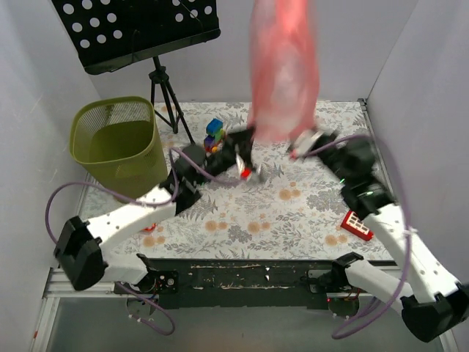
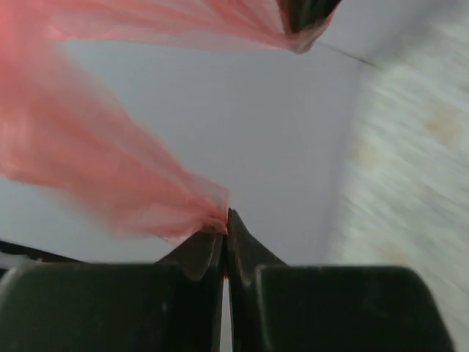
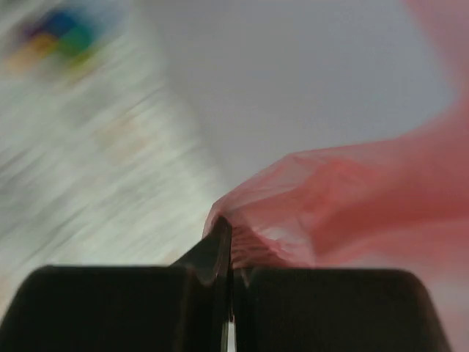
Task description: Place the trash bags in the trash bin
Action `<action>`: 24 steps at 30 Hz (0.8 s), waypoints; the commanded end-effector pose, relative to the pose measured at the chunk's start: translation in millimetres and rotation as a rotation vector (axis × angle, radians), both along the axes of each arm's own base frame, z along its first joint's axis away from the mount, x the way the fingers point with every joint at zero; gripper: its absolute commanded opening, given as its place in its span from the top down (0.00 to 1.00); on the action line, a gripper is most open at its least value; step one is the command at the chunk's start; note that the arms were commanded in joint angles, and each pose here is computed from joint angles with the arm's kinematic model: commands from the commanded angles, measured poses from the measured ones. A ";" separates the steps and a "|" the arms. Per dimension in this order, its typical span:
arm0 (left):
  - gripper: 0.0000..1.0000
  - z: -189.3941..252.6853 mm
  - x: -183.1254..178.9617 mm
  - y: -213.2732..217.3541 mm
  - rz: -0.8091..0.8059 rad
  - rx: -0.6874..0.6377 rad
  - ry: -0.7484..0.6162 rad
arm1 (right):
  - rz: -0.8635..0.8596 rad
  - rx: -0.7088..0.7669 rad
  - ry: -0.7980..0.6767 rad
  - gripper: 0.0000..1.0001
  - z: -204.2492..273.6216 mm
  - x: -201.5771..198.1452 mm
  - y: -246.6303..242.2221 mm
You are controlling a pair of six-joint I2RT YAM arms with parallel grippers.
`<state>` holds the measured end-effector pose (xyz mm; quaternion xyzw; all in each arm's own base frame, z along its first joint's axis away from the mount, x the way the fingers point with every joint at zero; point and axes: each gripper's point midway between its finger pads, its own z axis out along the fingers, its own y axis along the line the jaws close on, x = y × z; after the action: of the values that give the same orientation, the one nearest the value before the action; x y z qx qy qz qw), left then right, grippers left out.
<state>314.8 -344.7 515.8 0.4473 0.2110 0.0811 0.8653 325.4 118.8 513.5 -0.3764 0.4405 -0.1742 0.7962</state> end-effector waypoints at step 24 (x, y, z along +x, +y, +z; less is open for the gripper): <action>1.00 -240.7 102.8 58.6 0.500 -0.250 1.189 | -0.335 0.238 0.585 0.99 -175.5 62.4 -50.9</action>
<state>305.8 -294.5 191.3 0.5147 0.6524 -0.0484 0.5542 287.7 98.9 233.2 -0.3971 0.7505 -0.0677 0.5239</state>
